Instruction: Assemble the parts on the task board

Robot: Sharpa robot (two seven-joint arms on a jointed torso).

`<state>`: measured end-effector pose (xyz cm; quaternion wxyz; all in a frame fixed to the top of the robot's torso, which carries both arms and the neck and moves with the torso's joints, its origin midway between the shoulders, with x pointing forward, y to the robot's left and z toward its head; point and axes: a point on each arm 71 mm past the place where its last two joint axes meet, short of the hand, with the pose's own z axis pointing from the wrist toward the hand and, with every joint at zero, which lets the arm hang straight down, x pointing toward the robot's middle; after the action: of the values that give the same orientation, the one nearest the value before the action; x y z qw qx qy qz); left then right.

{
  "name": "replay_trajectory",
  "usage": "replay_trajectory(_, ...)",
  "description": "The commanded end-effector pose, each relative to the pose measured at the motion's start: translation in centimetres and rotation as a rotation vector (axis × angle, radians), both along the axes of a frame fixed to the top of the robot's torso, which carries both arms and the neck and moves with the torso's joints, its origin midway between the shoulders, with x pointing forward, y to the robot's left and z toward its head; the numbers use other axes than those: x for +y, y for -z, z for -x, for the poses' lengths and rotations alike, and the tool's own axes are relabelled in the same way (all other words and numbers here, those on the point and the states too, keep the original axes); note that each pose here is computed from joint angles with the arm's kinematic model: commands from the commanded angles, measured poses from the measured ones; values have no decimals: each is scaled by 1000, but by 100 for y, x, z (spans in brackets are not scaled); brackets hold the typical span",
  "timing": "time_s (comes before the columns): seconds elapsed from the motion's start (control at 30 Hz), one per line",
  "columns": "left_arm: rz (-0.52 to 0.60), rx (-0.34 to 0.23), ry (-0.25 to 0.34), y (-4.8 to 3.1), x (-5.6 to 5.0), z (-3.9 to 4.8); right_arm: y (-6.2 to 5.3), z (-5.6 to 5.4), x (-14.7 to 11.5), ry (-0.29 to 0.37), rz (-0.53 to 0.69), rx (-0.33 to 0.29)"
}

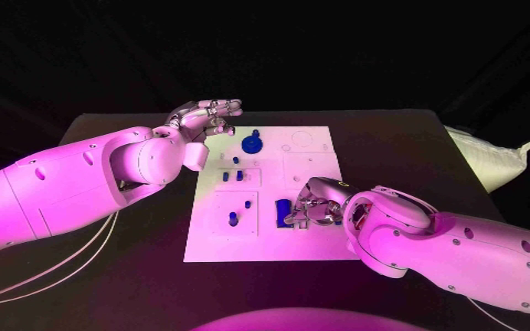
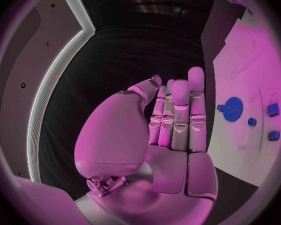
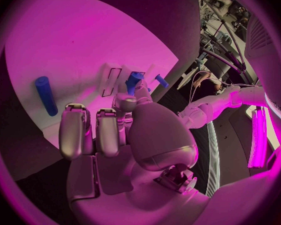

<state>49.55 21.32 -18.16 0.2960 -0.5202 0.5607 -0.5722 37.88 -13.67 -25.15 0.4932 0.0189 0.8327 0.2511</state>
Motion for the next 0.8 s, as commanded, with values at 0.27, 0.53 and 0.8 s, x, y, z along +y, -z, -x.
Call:
replay_trajectory(0.27, 7, -9, 16, -12, -14, 5, -60, 39, -147, -3, -90, -20)
replay_trajectory(0.53, 5, -8, 14, -11, -9, 5, -231, 30, -414, -40, -240, 4)
replay_trajectory(0.8, 5, -9, 16, -11, -10, 6, -262, -24, -754, -1, 49, -62)
